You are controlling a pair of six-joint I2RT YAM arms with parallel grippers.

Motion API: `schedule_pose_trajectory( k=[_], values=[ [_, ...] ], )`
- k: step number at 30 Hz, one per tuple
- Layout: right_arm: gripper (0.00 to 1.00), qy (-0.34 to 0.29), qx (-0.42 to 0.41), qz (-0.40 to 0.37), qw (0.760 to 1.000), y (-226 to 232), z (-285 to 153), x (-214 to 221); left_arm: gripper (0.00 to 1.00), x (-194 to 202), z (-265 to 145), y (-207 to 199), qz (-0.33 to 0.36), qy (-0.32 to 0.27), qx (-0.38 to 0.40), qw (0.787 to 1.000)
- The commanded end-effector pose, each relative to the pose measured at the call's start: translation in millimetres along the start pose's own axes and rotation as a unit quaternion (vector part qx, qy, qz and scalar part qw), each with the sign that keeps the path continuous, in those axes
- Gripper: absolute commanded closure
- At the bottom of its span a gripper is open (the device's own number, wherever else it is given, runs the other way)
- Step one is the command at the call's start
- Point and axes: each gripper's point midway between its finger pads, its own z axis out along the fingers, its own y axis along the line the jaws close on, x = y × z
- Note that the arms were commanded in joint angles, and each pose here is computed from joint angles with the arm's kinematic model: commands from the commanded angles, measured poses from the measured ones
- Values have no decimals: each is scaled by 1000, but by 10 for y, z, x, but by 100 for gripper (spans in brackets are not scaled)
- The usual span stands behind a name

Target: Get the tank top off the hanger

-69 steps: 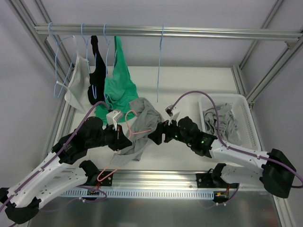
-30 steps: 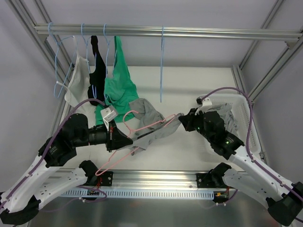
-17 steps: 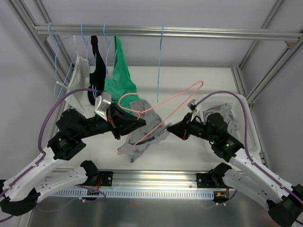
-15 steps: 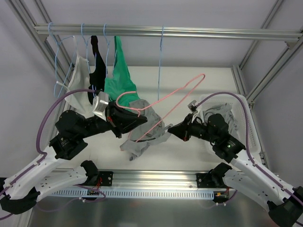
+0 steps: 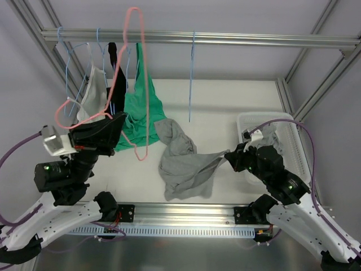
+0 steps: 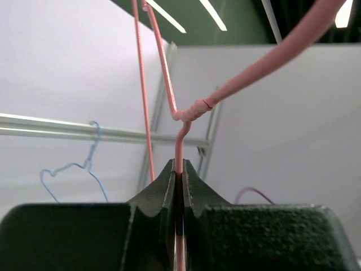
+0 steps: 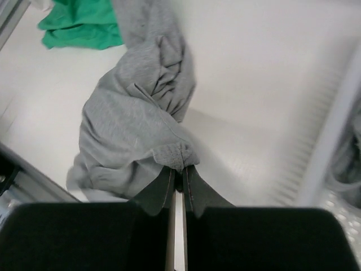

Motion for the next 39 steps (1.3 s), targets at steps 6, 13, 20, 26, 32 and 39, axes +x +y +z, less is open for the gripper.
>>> schedule_pose_trajectory(
  k=[6,13,20,26,32,39],
  values=[
    [100,-56,-12,-7,998,95,-177,-388,100,-342,-172,294,8,-3,-101,995],
    [100,-50,-116,-24,992,576,182,-687,100,201,-166,486,8,138,-163,977],
    [87,12,-150,7,989,752,765,-516,100,474,-433,779,10,196,-254,947],
    [11,16,-122,25,992,641,795,-375,100,832,-540,838,3,266,-279,923],
    [1,-27,-77,22,996,430,548,-422,100,1056,-489,902,14,304,-296,905],
    [1,-35,-67,22,997,356,344,-368,100,1260,49,927,54,345,-288,892]
  ],
)
